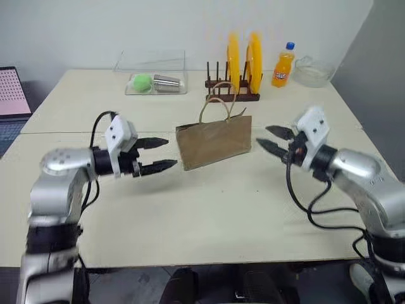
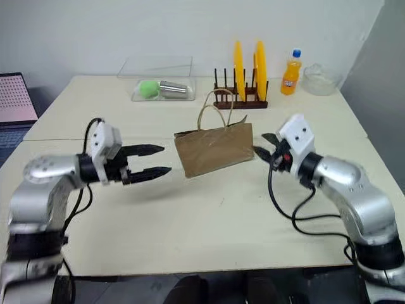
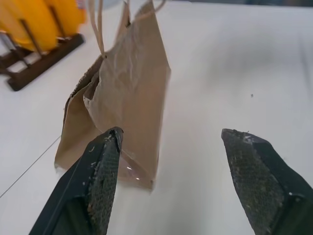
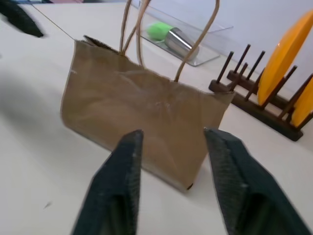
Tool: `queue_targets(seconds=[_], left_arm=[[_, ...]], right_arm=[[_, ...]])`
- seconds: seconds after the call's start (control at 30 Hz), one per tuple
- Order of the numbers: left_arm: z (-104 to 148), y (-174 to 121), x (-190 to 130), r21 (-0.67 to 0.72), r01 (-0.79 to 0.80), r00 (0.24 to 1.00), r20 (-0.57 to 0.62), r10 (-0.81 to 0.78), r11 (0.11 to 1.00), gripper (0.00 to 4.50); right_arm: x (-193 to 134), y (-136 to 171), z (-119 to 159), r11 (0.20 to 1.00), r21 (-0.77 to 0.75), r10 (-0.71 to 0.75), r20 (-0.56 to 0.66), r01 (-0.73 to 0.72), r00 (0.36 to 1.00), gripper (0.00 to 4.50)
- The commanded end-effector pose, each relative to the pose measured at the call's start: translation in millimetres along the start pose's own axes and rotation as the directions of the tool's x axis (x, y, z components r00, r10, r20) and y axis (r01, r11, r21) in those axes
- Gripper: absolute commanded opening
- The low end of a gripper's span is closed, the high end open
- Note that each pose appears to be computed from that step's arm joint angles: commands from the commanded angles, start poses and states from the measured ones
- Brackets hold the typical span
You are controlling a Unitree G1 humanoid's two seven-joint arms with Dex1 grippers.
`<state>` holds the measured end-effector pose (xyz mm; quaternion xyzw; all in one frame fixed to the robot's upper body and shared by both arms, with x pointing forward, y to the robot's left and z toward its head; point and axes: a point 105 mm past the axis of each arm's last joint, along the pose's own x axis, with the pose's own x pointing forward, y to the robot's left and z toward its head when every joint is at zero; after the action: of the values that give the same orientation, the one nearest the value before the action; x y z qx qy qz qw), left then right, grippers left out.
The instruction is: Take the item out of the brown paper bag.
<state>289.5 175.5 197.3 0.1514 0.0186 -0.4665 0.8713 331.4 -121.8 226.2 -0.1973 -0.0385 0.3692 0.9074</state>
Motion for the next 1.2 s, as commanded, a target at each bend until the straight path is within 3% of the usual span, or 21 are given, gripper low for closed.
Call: queue_targets(seconds=[0.03,0.1,0.27,0.37,0.63,0.73,0.83,1.0,1.2], left_arm=[[16.4,-29.5,-2.1,0.004,-0.091,0.994,0.065,0.091,0.996,3.41],[11.4,-40.6,-3.7,-0.023,-0.176,0.981,0.075,0.177,0.984,3.41],[-1.5,-67.5,-8.2,-0.079,-0.290,0.952,0.076,0.296,0.954,3.41],[-6.5,-72.1,-11.0,-0.117,-0.330,0.936,0.087,0.341,0.937,3.41],[-2.2,-79.1,-6.3,-0.111,-0.343,0.926,0.130,0.355,0.933,3.41],[-3.1,-81.8,-4.6,-0.103,-0.337,0.929,0.125,0.349,0.936,3.41],[-6.5,-84.5,-6.2,-0.093,-0.330,0.934,0.111,0.339,0.939,3.41],[-19.9,-86.2,-14.3,-0.076,-0.311,0.947,0.065,0.316,0.948,3.41],[-28.9,-91.1,-17.7,-0.056,-0.258,0.964,0.045,0.261,0.964,3.41]], right_arm=[[9.8,-24.2,11.6,0.994,-0.108,-0.014,0.026,0.017,1.000,0.58],[20.5,-38.8,17.2,0.986,-0.167,-0.018,0.026,0.022,1.000,0.01],[58.3,-72.8,33.9,0.946,-0.321,-0.039,-0.002,0.036,0.999,0.01],[84.3,-88.1,28.1,0.911,-0.412,-0.072,-0.088,0.030,0.994,0.01],[125.2,-82.0,12.5,0.855,-0.519,-0.116,-0.214,-0.012,0.970,0.01],[129.9,-69.6,3.3,0.837,-0.538,-0.057,-0.263,-0.097,0.963,0.01],[127.1,-51.4,-6.3,0.800,-0.541,0.092,-0.316,-0.259,0.944,0.01],[100.4,-26.6,-13.6,0.673,-0.522,0.388,-0.353,-0.524,0.851,0.01],[70.9,-9.2,-19.9,0.572,-0.520,0.535,-0.350,-0.634,0.769,0.01]])
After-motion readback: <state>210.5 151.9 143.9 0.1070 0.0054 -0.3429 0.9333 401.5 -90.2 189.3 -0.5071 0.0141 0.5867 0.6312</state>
